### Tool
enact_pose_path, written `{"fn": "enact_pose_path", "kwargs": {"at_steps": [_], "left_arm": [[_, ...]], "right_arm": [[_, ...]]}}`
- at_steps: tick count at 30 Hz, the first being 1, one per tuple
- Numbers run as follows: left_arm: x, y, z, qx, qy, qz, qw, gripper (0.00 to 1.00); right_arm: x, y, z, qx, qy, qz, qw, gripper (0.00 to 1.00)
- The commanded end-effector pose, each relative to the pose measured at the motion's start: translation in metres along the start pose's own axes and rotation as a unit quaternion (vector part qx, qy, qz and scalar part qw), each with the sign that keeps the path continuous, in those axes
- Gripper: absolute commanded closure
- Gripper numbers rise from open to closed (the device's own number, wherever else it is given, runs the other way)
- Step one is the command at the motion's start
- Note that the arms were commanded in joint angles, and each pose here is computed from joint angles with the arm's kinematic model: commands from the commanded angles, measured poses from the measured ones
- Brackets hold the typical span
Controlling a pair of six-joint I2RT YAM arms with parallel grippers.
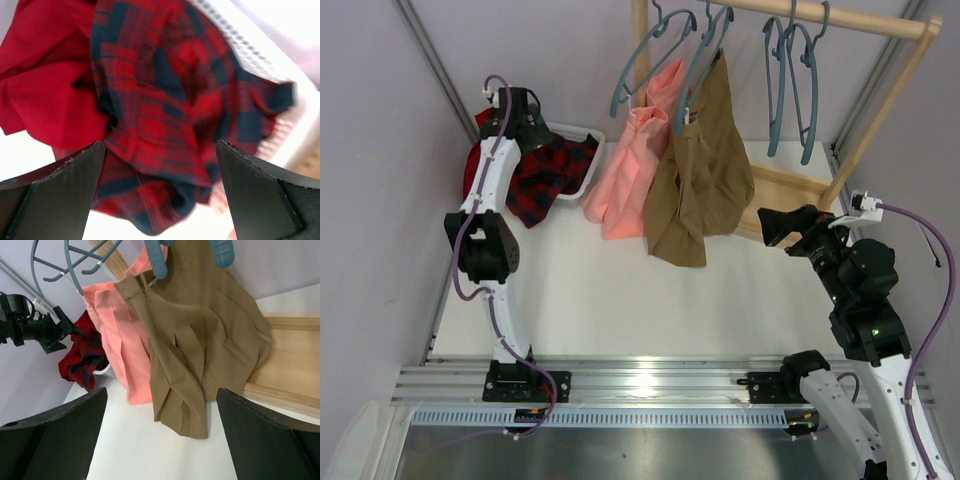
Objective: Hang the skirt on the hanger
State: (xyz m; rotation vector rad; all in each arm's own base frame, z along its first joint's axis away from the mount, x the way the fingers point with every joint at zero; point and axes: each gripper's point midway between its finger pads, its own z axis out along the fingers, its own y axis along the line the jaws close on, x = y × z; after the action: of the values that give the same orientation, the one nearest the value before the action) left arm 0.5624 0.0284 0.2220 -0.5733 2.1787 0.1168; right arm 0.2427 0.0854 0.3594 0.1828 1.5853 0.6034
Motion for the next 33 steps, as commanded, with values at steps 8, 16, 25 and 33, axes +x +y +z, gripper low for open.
{"fn": "enact_pose_path", "kwargs": {"at_steps": [8, 16, 25, 33], "left_arm": [[-0.014, 0.025, 0.045, -0.020, -0.053, -0.038, 0.998, 0.01], [-0.007, 0.017, 0.065, 0.026, -0.074, -0.037, 0.996, 0.05], [-0.003, 0.014, 0.085, 0.030, -0.063, -0.018, 0.997, 0.74], [-0.087, -0.001, -0.011, 0.093, -0.159, 0.000, 0.983, 1.00]], "right_arm": [[0.002, -0.005, 0.016, 0.010, 0.005, -0.006, 1.000, 0.01], [0.010, -0.014, 0.027, 0.025, 0.013, -0.009, 1.000, 0.01], [0.001, -0.008, 0.033, 0.021, 0.011, -0.005, 1.000, 0.01], [-0.003, 0.005, 0.033, -0.010, 0.006, -0.001, 1.000, 0.01]]}}
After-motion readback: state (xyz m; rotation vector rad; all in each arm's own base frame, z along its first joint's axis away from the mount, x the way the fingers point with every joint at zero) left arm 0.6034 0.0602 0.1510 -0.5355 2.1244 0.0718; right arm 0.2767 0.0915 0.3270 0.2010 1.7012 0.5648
